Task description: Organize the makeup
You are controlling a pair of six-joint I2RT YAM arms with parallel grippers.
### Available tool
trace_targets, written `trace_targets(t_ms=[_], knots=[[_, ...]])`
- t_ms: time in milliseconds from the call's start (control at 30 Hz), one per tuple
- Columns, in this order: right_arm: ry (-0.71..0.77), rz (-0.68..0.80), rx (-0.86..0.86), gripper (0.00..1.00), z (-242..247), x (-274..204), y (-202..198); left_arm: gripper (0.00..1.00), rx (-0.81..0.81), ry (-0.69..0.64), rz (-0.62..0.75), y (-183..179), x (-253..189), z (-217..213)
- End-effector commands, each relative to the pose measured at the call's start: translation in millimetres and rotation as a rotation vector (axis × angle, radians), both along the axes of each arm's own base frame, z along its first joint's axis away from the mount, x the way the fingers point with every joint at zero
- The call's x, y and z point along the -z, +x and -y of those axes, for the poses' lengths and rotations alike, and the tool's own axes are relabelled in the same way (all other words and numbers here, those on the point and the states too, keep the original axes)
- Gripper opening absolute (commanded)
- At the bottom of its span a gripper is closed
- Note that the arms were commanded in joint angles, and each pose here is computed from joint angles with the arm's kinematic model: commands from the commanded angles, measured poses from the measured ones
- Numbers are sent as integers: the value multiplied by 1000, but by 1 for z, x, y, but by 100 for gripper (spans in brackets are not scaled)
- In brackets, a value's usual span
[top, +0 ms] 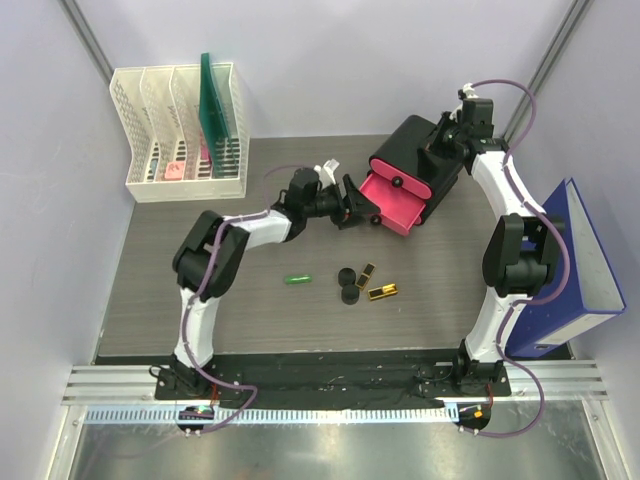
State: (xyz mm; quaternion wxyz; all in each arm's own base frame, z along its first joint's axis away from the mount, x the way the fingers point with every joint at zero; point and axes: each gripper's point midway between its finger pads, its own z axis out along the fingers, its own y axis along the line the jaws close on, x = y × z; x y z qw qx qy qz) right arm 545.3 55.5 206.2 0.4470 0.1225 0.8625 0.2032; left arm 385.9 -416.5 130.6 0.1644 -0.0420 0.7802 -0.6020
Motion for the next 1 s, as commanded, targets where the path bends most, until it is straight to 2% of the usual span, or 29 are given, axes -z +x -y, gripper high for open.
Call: trace_targets(t_ms=[0,200,367,467,700,833,967], knots=[[-47,-361,2,1,4,101,-50,72,104,104,228,-16,-55,-15],[-53,-371,3,1,5,106,-52,72,182,393,250,-46,-28,-48],[-54,-375,2,1,5,107,-54,75,286,761,299,-74,19,-84],[-55,-375,1,1,5,107,-54,78,307,872,303,-83,35,-96],[-57,-385,-2,1,5,110,-59,80,344,1056,356,-87,48,-105],[-56,-385,-3,1,5,110,-59,80,385,1109,396,-91,54,-96],[-56,-384,-7,1,4,110,-58,80,423,1107,398,-97,62,-86]])
